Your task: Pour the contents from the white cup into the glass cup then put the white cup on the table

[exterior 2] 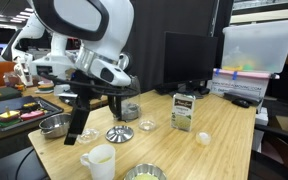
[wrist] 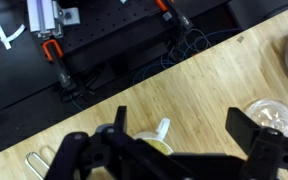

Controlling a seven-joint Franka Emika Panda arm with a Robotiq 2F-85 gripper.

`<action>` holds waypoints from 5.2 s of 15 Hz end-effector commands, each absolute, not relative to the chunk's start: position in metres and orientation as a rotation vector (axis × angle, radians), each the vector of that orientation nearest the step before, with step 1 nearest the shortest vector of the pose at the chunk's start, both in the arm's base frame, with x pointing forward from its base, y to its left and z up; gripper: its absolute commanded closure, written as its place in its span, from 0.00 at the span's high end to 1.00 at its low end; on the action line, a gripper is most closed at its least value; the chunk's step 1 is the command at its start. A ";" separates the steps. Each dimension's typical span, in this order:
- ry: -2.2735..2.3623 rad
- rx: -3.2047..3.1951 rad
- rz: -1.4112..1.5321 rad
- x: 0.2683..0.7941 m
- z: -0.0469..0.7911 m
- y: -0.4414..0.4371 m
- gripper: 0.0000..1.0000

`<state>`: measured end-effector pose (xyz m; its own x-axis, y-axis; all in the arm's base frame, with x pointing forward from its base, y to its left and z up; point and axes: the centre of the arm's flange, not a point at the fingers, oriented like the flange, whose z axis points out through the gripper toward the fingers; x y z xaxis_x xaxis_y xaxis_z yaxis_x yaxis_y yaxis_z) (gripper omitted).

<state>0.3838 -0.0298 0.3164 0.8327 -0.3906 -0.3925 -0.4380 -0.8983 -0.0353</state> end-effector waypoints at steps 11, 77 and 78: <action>0.766 -2.839 0.621 0.382 0.277 -0.020 1.00; 1.116 -3.036 -0.036 0.378 0.227 -0.001 0.97; 1.109 -3.039 -0.034 0.377 0.227 0.001 0.99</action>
